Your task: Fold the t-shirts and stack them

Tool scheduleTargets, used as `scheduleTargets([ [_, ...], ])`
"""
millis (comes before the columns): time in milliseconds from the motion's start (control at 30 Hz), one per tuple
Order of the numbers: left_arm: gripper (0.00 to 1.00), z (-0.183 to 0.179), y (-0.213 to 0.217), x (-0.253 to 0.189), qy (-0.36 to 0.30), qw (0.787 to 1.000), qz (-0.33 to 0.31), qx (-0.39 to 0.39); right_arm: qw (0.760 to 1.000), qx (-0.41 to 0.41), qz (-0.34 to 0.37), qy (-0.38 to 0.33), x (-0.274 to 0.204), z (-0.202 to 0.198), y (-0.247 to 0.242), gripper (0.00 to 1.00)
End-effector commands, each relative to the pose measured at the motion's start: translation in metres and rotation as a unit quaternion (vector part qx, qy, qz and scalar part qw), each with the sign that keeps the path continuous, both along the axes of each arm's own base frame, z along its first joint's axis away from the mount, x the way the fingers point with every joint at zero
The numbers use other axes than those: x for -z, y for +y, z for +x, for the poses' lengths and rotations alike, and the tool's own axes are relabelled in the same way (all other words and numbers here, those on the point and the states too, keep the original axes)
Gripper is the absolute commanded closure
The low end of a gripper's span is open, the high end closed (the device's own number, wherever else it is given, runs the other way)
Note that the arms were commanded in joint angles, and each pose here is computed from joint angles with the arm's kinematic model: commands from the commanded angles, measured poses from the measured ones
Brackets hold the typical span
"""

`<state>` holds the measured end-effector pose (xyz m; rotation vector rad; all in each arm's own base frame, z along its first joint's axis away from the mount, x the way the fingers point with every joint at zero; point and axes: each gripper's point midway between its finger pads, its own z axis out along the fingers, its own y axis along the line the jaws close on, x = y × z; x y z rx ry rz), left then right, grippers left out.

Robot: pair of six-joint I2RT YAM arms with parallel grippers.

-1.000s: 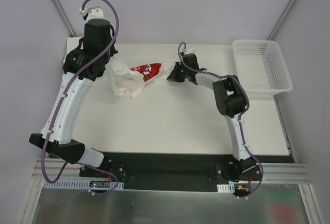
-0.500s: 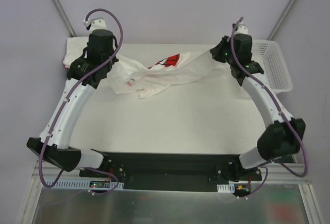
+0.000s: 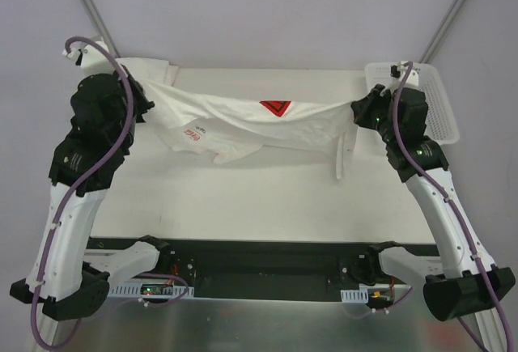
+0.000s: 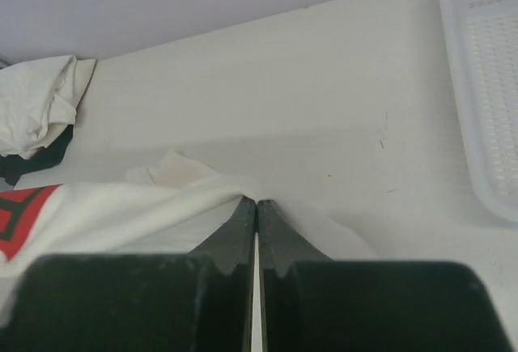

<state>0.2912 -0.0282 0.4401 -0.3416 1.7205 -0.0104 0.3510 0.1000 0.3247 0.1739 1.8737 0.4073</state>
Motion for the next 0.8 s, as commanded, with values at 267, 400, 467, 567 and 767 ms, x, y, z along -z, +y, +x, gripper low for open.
scheduleTargets([
  [267,1.00,-0.022,0.011,-0.037,-0.064,0.998,-0.017,-0.003,0.999,-0.013,0.019,-0.042,-0.035,-0.034,-0.003,0.99],
  [400,1.00,-0.015,0.007,-0.042,-0.064,0.998,-0.015,0.001,0.999,-0.023,0.011,-0.026,-0.025,-0.031,0.001,0.99],
  [467,1.00,-0.008,0.003,-0.039,-0.058,0.998,-0.012,0.003,1.000,-0.023,0.012,-0.013,-0.015,-0.029,0.002,0.99],
  [567,1.00,0.006,-0.001,-0.027,-0.043,0.999,-0.006,0.000,1.000,-0.021,0.011,0.002,0.000,-0.023,0.004,0.99],
  [767,1.00,0.041,-0.019,0.015,-0.015,1.000,-0.013,0.004,0.998,-0.041,0.019,0.039,0.027,0.001,0.019,0.99],
])
